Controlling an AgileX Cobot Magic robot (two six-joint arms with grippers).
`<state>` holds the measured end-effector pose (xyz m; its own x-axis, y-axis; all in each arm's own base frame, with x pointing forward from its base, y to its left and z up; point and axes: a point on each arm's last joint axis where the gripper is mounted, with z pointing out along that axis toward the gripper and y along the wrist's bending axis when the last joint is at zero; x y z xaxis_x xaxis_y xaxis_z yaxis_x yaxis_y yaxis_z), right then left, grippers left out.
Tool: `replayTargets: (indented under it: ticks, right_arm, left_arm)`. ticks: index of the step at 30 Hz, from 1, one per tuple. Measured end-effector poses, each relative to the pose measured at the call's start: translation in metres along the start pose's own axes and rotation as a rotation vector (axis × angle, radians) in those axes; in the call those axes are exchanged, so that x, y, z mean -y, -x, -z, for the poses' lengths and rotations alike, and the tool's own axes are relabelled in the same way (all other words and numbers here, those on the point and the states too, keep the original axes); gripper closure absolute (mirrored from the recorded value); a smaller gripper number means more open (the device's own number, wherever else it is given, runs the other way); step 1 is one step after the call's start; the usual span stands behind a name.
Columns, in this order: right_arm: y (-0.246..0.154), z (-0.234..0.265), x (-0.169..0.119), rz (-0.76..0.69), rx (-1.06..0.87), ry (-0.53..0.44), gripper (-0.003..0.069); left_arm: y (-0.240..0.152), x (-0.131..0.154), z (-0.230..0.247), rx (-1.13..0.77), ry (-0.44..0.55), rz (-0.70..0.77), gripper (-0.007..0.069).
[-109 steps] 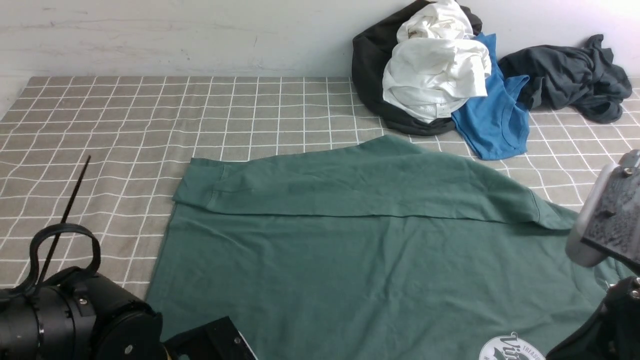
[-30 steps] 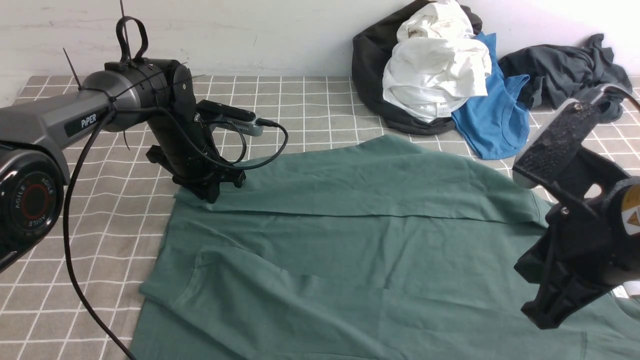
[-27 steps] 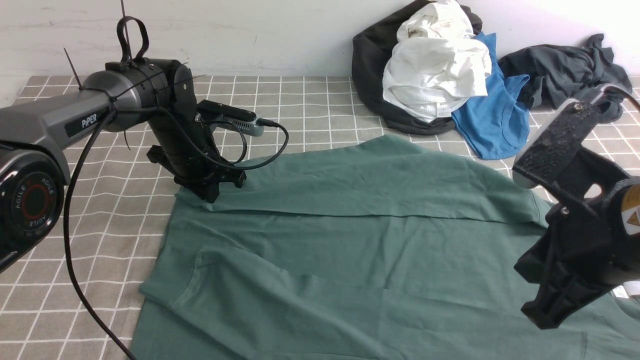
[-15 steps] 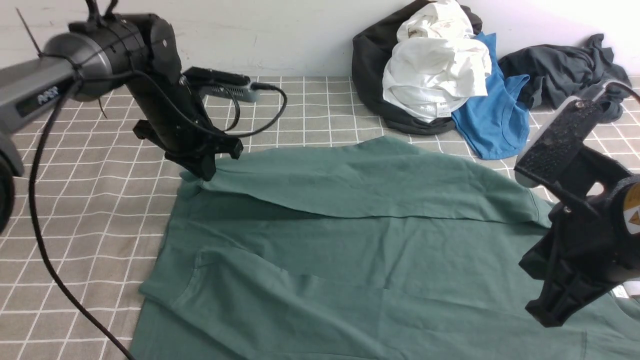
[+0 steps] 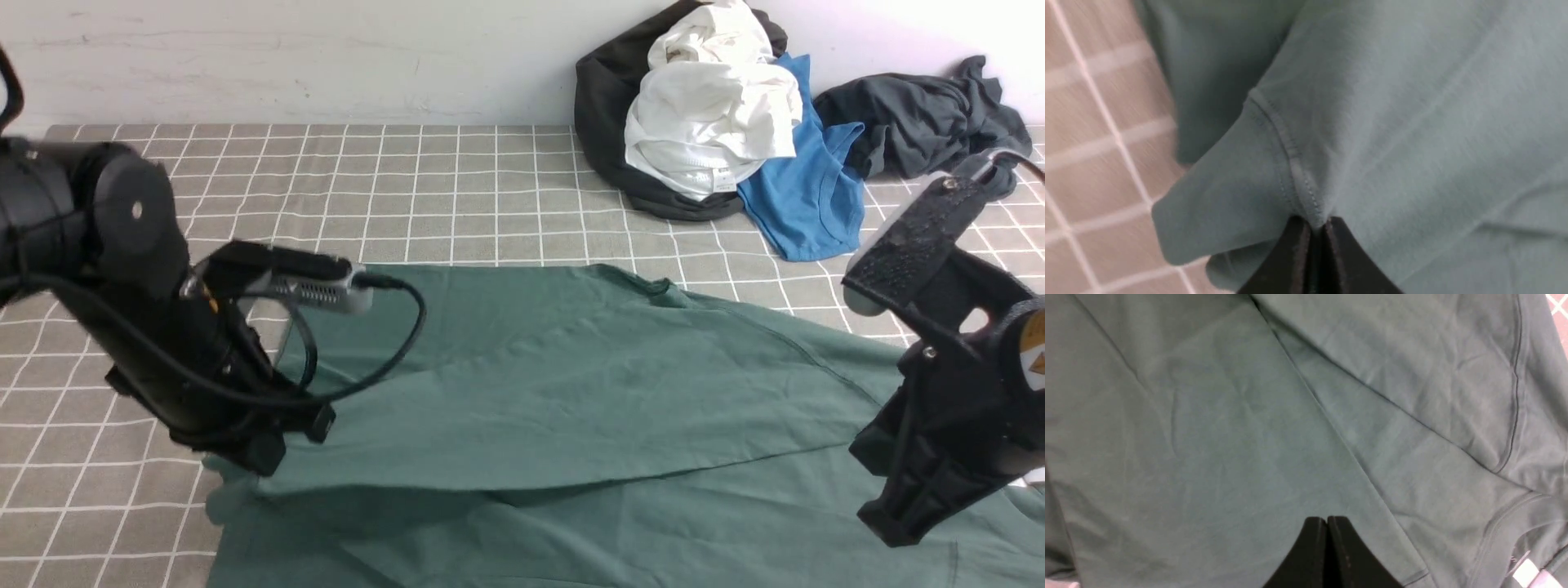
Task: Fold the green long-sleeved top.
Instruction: Use the left arm to drag and drop the cuff onto the cuff closest to the left arm, then use both arms simultaneously to clamp the lower edge of the clothing fabric
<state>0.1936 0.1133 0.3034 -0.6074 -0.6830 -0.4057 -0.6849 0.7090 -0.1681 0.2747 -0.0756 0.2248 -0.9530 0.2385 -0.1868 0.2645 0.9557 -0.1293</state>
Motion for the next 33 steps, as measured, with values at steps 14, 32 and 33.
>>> replayTargets:
  ticks: [14, 32, 33]
  right_arm:
    - [-0.01, 0.017, -0.047, 0.126, -0.071, 0.211, 0.0414]
    - [-0.047, -0.013, -0.072, 0.171, -0.229, 0.279, 0.0188]
    - [-0.047, -0.013, -0.072, 0.17, -0.229, 0.281, 0.0187]
  left_arm:
    - [-0.038, 0.018, -0.013, -0.064, -0.064, -0.21, 0.0188]
    - [-0.162, 0.088, -0.064, -0.302, 0.025, -1.147, 0.0125]
    - [-0.162, 0.087, -0.064, -0.298, 0.044, -1.135, 0.0125]
